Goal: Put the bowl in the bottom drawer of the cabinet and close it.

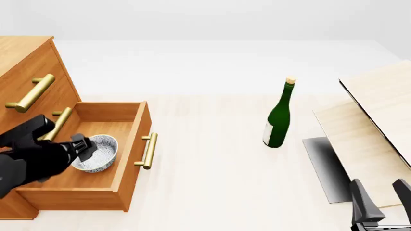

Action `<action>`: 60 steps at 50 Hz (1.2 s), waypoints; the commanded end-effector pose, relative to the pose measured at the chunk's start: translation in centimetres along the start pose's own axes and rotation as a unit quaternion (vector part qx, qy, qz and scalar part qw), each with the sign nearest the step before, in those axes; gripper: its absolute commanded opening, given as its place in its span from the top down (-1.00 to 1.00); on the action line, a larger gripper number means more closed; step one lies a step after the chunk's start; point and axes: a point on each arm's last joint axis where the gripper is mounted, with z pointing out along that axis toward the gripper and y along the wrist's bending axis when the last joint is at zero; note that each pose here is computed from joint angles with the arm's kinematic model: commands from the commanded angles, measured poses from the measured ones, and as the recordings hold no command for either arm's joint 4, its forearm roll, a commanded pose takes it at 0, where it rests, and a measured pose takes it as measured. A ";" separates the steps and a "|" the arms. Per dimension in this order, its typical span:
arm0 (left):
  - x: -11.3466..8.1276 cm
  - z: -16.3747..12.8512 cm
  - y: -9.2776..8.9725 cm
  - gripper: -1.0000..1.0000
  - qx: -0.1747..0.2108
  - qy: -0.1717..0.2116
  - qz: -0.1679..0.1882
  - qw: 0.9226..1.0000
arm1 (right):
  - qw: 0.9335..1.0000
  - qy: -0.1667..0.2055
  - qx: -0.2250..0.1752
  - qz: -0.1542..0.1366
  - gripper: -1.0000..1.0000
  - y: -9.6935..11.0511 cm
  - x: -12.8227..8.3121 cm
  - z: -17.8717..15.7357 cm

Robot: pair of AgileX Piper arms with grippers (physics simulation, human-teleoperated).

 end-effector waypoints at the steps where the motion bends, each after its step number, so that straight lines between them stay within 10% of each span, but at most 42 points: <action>1: 1.5 -2.3 -0.5 -1.00 0.024 0.007 0.027 0.999 | 1.000 0.000 0.000 0.000 -1.00 0.0 0.0 0.0; 28: 3.8 -5.8 -3.7 -1.00 0.124 0.025 0.143 0.982 | 1.000 0.000 0.000 0.000 -1.00 0.0 0.0 0.0; 60: 5.2 -3.5 -8.0 -1.00 0.180 0.054 0.197 0.962 | 1.000 0.000 0.000 0.000 -1.00 0.0 0.0 0.0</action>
